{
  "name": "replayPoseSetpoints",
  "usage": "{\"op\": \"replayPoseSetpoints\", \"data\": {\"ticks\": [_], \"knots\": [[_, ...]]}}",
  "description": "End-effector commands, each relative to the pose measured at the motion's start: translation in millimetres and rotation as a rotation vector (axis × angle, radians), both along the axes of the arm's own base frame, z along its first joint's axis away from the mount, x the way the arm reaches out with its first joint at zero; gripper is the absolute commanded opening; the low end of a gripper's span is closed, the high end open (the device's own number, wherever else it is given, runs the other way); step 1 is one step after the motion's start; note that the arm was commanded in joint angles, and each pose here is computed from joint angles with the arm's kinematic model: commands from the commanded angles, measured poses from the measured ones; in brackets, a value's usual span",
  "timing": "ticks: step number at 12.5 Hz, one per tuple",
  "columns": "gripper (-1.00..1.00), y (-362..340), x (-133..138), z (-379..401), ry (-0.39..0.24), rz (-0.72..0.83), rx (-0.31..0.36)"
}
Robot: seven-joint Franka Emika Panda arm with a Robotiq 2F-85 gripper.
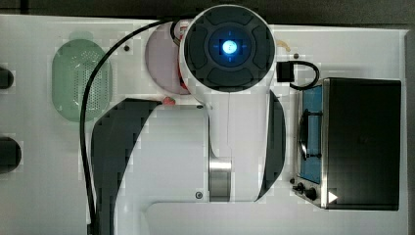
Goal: Flap open oven.
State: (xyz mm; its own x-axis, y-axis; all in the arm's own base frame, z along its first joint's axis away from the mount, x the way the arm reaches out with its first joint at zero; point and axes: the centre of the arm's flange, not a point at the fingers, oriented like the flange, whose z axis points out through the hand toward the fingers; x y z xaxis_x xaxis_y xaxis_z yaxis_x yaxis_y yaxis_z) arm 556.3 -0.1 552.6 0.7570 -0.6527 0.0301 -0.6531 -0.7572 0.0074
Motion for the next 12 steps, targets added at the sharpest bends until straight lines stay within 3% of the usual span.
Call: {"op": "replayPoseSetpoints", "data": {"ticks": [1,3,5,6,12], "knots": [[0.59,-34.8,-121.1,75.3,0.025,-0.178,0.015],[0.99,-34.8,-121.1,75.3,0.025,-0.178,0.015],[1.00,-34.8,-121.1,75.3,0.025,-0.178,0.015],[0.90,-34.8,-121.2,75.4,0.025,-0.178,0.015],[-0.56,-38.3,-121.7,68.2,0.040,-0.184,0.015]]}}
